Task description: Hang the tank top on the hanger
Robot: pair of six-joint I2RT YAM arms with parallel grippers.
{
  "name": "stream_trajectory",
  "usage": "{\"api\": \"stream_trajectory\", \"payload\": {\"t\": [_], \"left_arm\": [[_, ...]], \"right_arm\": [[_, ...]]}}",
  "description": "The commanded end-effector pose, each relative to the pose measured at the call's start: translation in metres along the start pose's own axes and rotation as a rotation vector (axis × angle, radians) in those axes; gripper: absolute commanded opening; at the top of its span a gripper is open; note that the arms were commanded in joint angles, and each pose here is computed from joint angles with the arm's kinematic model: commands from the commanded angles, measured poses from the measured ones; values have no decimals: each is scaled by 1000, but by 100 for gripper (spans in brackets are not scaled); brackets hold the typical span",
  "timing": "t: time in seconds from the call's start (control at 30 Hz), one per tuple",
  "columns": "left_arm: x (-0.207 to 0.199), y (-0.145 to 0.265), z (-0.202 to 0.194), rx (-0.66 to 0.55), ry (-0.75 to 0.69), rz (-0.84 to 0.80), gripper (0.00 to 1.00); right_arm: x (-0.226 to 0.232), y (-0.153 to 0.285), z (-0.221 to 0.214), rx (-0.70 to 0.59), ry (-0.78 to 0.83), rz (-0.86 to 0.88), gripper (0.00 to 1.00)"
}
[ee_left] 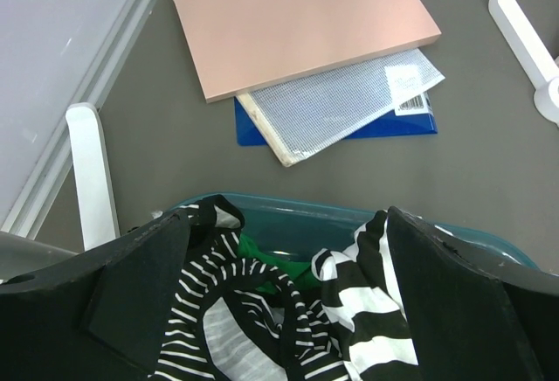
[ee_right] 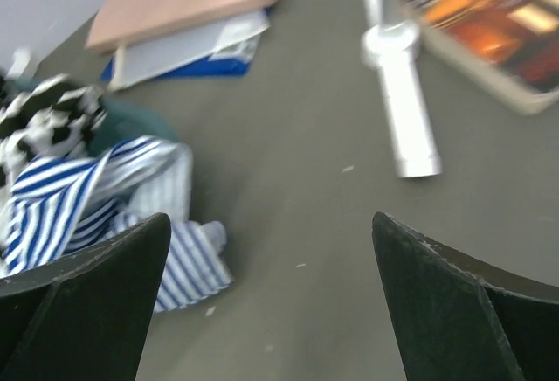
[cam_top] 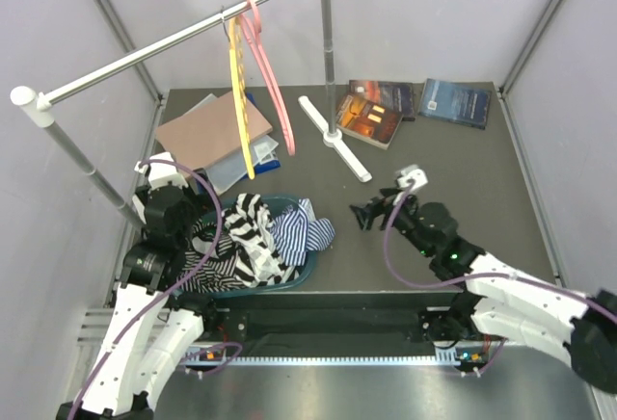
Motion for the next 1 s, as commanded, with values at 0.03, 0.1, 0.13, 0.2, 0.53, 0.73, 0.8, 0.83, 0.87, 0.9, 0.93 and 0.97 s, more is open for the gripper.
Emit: {"api": "stream_trajectory", "payload": {"t": [0.03, 0.1, 0.13, 0.2, 0.53, 0.73, 0.8, 0.83, 0.87, 0.9, 0.93, 0.97], "left_arm": [[1, 2, 7, -46, 11, -1, 99], [1, 2, 7, -41, 9, -2, 99], [1, 2, 7, -41, 9, -2, 99], [1, 1, 7, -40, 8, 2, 99], [1, 3, 7, -45, 11, 0, 99], [1, 3, 7, -45, 13, -3, 99], [1, 3, 7, -44, 11, -2, 99], [1, 2, 6, -42, 10, -2, 99], [1, 2, 6, -40, 9, -1, 99], [1, 2, 6, -41, 9, -2, 99], [1, 2, 6, -39, 8, 1, 99], [1, 2, 6, -41, 9, 0, 99]], "right_arm": [[64, -28, 31, -120, -93, 137, 99], [87, -29, 31, -118, -113, 220, 98], [95, -32, 37, -136, -122, 241, 98], [115, -36, 28, -100, -104, 286, 98], [152, -55, 12, -17, -62, 342, 99], [161, -65, -4, 44, -30, 341, 98], [165, -67, -5, 43, -34, 354, 96], [168, -68, -9, 54, -31, 359, 93], [170, -68, -10, 57, -35, 374, 91], [173, -69, -9, 50, -41, 382, 88], [175, -70, -9, 49, -43, 393, 78], [178, -70, -9, 45, -47, 409, 73]]}}
Point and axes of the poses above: each gripper's point midway between its finger pads, its own y axis back along the fingers, its own x axis along the line the jaws close on, z = x × y, the point moved 6 cm from there along y, back along the fingers, and after that the axes turned 14 degrees about y, right-handed, at the moved point
